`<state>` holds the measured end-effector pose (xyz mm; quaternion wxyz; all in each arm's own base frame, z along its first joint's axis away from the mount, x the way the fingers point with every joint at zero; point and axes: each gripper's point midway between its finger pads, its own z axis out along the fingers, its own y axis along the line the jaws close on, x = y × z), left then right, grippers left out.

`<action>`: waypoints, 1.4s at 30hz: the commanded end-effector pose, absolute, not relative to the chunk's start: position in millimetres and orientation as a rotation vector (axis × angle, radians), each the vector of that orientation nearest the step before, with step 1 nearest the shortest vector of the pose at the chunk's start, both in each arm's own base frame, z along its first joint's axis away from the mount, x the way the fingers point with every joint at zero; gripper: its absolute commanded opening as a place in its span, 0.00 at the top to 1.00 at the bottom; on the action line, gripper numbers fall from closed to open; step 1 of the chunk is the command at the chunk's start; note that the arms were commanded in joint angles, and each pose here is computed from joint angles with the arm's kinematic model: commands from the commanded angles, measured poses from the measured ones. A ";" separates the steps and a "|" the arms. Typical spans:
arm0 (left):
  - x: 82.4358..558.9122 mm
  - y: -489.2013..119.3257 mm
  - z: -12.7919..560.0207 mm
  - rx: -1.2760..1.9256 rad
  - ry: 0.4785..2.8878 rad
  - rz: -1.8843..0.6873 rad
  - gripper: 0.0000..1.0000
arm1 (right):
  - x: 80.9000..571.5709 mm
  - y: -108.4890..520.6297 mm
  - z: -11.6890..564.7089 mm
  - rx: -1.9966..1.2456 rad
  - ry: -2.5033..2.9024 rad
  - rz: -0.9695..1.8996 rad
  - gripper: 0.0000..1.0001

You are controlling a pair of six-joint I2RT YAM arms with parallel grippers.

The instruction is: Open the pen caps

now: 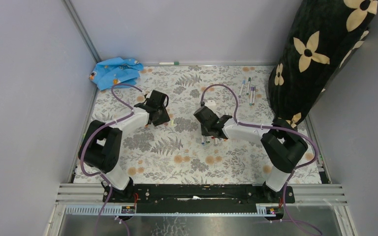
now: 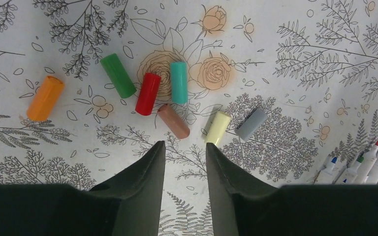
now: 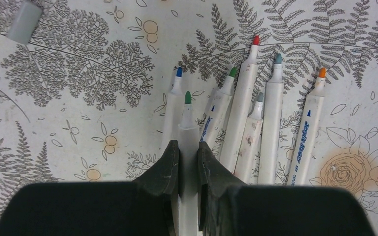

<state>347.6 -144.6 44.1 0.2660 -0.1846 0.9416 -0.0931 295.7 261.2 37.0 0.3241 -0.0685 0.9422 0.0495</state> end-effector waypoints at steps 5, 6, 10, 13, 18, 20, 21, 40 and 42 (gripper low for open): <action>357.1 -142.4 70.1 -0.496 2.447 -0.261 0.56 | 309.3 264.5 33.2 -0.129 2.451 0.109 0.75; 357.6 -142.9 73.2 -0.495 2.441 -0.268 0.55 | 309.5 265.2 32.0 -0.130 2.454 0.110 0.74; 358.5 -144.7 83.6 -0.491 2.422 -0.288 0.55 | 310.9 267.0 33.7 -0.132 2.453 0.111 0.63; 359.0 -145.6 90.2 -0.491 2.409 -0.303 0.54 | 313.2 267.1 41.2 -0.130 2.441 0.111 0.56; 360.9 -148.9 105.6 -0.485 2.377 -0.338 0.54 | 323.3 265.0 78.1 -0.114 2.356 0.115 0.56; 361.9 -152.1 114.2 -0.477 2.361 -0.360 0.54 | 333.2 261.7 100.0 -0.108 2.308 0.094 0.56; 362.9 -153.5 118.7 -0.473 2.352 -0.371 0.54 | 339.2 259.6 110.3 -0.101 2.291 0.084 0.55; 368.8 -202.2 180.1 -0.317 2.155 -0.743 0.28 | 506.4 123.1 115.5 0.270 2.287 -0.077 0.35; 369.7 -203.8 180.8 -0.321 2.143 -0.758 0.26 | 519.5 112.8 101.1 0.288 2.308 -0.099 0.35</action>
